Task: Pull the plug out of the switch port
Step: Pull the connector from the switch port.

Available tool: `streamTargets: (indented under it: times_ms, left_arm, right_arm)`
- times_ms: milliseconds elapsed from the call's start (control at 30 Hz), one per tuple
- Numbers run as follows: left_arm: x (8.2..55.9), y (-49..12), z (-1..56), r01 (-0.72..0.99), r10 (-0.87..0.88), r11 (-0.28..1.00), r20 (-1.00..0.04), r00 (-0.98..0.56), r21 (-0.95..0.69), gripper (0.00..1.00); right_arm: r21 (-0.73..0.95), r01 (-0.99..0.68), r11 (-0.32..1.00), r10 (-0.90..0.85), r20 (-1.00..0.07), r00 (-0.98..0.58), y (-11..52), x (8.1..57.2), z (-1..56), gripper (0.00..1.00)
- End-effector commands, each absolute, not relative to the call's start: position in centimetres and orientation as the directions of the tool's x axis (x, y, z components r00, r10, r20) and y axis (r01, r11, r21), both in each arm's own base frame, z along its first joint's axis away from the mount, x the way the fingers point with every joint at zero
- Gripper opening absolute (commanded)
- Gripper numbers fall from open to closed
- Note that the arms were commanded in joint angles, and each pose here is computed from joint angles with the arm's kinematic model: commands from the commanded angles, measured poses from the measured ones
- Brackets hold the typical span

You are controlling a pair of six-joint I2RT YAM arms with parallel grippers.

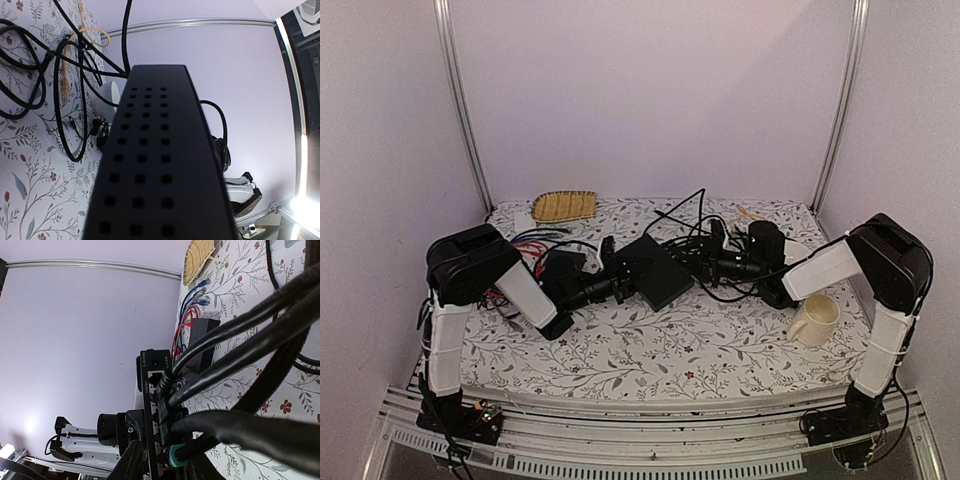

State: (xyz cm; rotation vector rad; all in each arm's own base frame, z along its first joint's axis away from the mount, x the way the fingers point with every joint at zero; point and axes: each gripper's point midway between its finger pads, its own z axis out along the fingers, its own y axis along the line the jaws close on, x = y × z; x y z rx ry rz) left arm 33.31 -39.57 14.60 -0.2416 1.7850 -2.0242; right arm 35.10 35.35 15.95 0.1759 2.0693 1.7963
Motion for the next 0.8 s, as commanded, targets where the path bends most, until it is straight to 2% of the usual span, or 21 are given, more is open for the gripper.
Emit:
streamTargets:
  times_ms: [0,767]
  left_arm:
    - [31.86,-38.88,22.69,0.417,-0.463,-0.272,-0.261,-0.847,-0.867,0.0]
    - [31.7,-38.6,22.77,0.417,-0.464,-0.268,-0.263,-0.846,-0.868,0.0]
  right_arm:
    - [0.969,-0.187,0.161,0.32,-0.23,-0.919,36.05,34.54,16.07,0.29]
    - [0.968,-0.185,0.169,0.337,-0.233,-0.912,35.87,34.69,16.23,0.25]
